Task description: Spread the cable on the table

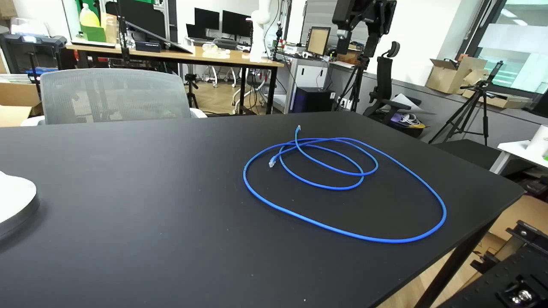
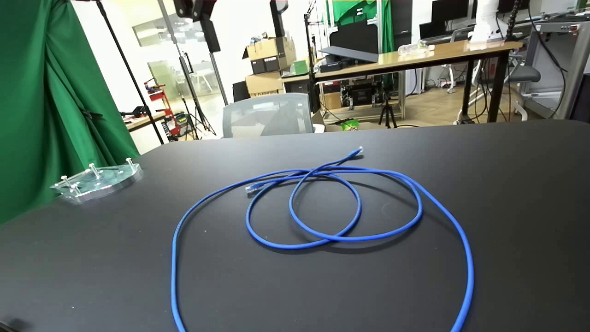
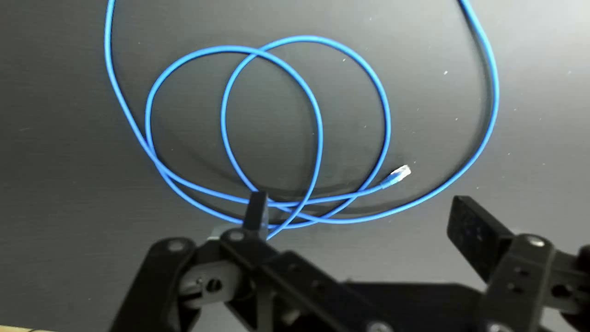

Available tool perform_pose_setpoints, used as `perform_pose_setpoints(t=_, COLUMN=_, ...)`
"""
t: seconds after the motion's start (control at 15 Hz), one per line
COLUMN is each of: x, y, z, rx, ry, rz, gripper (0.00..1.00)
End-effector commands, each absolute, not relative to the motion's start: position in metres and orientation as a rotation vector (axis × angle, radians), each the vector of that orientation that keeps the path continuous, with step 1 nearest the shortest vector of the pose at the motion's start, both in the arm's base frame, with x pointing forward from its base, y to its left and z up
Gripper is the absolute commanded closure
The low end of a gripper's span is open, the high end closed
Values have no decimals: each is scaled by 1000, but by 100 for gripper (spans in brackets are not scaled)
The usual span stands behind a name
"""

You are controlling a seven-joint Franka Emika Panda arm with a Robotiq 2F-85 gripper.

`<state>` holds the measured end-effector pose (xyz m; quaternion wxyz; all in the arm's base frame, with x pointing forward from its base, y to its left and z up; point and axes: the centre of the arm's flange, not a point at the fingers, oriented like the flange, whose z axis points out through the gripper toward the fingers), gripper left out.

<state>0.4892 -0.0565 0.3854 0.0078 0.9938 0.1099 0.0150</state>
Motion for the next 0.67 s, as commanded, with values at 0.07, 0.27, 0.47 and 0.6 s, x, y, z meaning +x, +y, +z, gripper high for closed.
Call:
perform_pose_setpoints(t=0.07, x=503, y=-63, z=330, rx=3047, ry=89, rz=146, gripper=0)
perform_pose_setpoints(t=0.27, x=504, y=-68, z=284, rx=3024, ry=28, rz=80, gripper=0)
perform_pose_setpoints(t=0.47, x=498, y=-70, z=240, rx=3023, ry=2, rz=-49, gripper=0)
perform_pose_setpoints(t=0.6, x=494, y=-69, z=211, rx=3029, ry=-1, rz=-144, gripper=0)
